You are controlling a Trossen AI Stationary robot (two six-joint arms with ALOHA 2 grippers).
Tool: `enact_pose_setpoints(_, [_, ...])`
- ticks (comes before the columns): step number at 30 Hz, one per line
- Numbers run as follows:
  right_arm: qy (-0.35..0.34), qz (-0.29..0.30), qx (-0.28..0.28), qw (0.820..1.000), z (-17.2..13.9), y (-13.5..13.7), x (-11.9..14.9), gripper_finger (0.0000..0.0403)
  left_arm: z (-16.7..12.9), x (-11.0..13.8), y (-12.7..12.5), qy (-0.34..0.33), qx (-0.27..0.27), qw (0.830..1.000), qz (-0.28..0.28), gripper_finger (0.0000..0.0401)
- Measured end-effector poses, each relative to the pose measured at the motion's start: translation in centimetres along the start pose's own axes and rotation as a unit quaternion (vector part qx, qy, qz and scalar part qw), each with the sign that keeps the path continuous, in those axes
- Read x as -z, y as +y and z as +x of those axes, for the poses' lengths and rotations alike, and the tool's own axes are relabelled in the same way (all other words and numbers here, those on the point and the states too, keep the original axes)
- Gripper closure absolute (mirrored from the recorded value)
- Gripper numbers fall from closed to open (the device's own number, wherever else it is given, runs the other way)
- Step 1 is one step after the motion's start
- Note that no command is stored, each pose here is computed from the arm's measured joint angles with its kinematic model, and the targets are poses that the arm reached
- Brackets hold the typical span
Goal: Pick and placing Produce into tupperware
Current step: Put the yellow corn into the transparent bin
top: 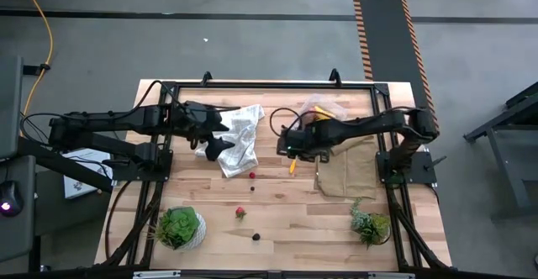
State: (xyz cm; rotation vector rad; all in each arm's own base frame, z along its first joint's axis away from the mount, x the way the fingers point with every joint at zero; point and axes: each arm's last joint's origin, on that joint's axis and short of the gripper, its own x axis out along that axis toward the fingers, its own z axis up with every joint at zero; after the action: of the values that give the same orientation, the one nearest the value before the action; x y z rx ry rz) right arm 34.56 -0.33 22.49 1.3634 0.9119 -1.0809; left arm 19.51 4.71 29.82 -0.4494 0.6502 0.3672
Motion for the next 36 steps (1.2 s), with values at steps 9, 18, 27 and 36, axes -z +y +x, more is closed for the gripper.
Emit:
enact_pose_setpoints(9, [-0.013, 0.009, 0.052, 0.999, 3.5, 3.7, -0.2, 0.0265, 0.0, 0.7, 0.0, 0.044, 0.024, 0.998, 0.04, 0.0073])
enact_pose_setpoints(18, [-0.026, 0.032, 0.11, 0.993, 4.7, 3.3, 1.3, 0.0265, -0.1, 1.2, 0.1, 0.074, 0.036, 0.995, 0.062, 0.0073])
enact_pose_setpoints(27, [-0.014, 0.035, 0.108, 0.993, 4.7, 3.3, 2.0, 0.0265, -0.1, 1.0, 0.1, 0.067, 0.038, 0.994, 0.073, 0.0073])
enact_pose_setpoints(36, [-0.025, 0.042, 0.137, 0.989, 5.2, 2.4, 1.3, 0.0265, -0.1, 1.1, 0.1, 0.071, 0.037, 0.994, 0.073, 0.0073])
